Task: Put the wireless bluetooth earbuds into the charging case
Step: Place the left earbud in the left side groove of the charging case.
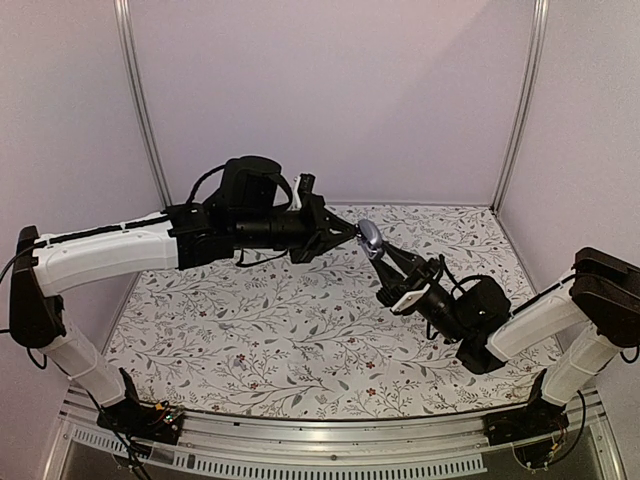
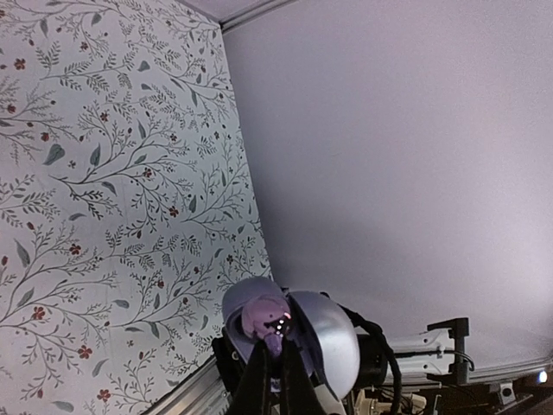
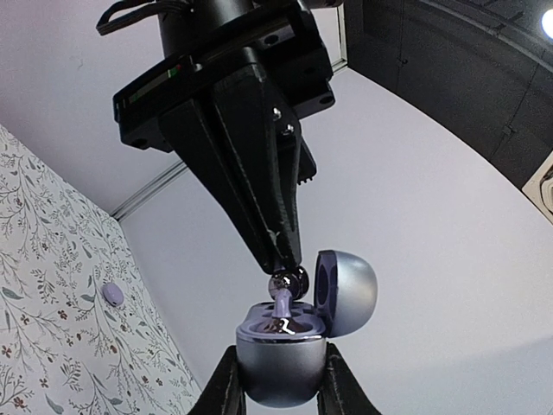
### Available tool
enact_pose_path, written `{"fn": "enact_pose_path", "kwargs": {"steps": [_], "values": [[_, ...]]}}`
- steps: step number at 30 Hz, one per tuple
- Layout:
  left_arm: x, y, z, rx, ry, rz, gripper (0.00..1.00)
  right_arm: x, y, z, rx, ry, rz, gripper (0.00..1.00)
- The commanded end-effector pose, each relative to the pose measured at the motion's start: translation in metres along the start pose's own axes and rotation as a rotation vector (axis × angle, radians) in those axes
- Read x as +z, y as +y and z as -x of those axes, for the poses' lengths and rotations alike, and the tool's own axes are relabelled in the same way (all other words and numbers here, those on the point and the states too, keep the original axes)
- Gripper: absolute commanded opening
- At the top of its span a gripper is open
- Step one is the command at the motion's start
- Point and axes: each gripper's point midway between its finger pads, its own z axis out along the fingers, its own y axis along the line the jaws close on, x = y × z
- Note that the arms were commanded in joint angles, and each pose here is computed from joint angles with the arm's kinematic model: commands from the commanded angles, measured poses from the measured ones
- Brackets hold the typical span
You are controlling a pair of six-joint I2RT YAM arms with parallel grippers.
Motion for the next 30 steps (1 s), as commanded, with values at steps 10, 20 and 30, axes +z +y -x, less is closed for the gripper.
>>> {"fn": "enact_pose_path", "kwargs": {"steps": [10, 20, 30], "values": [[0.0, -0.002, -0.002, -0.022, 0.024, -0.034, 0.0, -0.006, -0.063, 0.036, 0.042, -0.135, -0.258, 0.0], [-0.003, 0.004, -0.001, -0.03, 0.011, -0.012, 0.0, -0.006, -0.066, 0.037, 0.041, -0.134, -0.269, 0.0], [0.0, 0.003, -0.002, -0.041, 0.019, -0.009, 0.0, -0.007, -0.058, 0.04, 0.027, -0.157, -0.238, 0.0]]}}
